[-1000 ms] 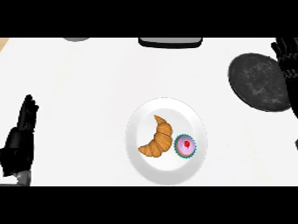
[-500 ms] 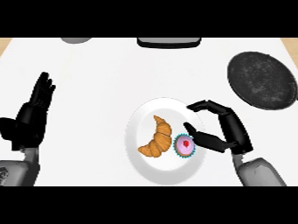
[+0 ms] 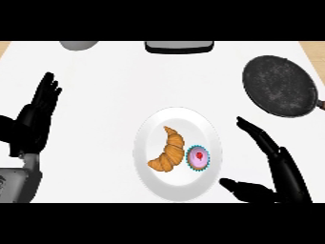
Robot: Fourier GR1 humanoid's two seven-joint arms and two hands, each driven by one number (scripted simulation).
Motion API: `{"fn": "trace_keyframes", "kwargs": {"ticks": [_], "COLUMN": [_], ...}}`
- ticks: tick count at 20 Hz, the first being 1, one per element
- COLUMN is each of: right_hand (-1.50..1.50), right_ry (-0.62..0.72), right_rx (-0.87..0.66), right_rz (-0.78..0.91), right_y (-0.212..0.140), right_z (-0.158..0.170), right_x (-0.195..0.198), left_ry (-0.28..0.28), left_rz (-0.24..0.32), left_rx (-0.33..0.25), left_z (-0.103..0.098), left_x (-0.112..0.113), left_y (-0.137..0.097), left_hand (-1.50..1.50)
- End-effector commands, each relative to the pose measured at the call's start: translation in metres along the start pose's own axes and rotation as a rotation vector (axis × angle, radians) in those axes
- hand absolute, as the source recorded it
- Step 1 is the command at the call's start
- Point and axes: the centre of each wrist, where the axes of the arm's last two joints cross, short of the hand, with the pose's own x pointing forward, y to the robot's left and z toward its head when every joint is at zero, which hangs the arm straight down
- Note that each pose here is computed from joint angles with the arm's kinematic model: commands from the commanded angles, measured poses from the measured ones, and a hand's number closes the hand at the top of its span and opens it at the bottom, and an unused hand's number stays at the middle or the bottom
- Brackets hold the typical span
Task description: Pick the croissant from the plate and place it in the pan
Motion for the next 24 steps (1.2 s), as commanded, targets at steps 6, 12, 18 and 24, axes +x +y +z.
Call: {"fn": "trace_keyframes", "kwargs": {"ticks": [6, 12, 18, 24], "right_hand": [-1.50, -1.50, -1.50, -1.50], "right_ry": [0.119, 0.111, 0.120, 0.088], "right_rx": [0.189, 0.192, 0.266, 0.382], "right_rz": [0.301, 0.386, 0.311, 0.250], "right_y": [-0.061, -0.050, -0.028, 0.022], "right_z": [-0.019, -0.055, -0.081, -0.093], "right_x": [0.097, 0.150, 0.181, 0.175], "left_ry": [-0.021, -0.003, -0.006, -0.014], "left_rz": [-0.012, 0.012, 0.007, 0.008], "left_rx": [-0.012, -0.026, -0.029, -0.033], "left_z": [-0.002, -0.012, -0.007, -0.023], "left_x": [0.002, -0.001, 0.009, -0.002], "left_y": [-0.008, -0.005, 0.006, -0.001], "left_hand": [0.00, 0.00, 0.00, 0.00]}}
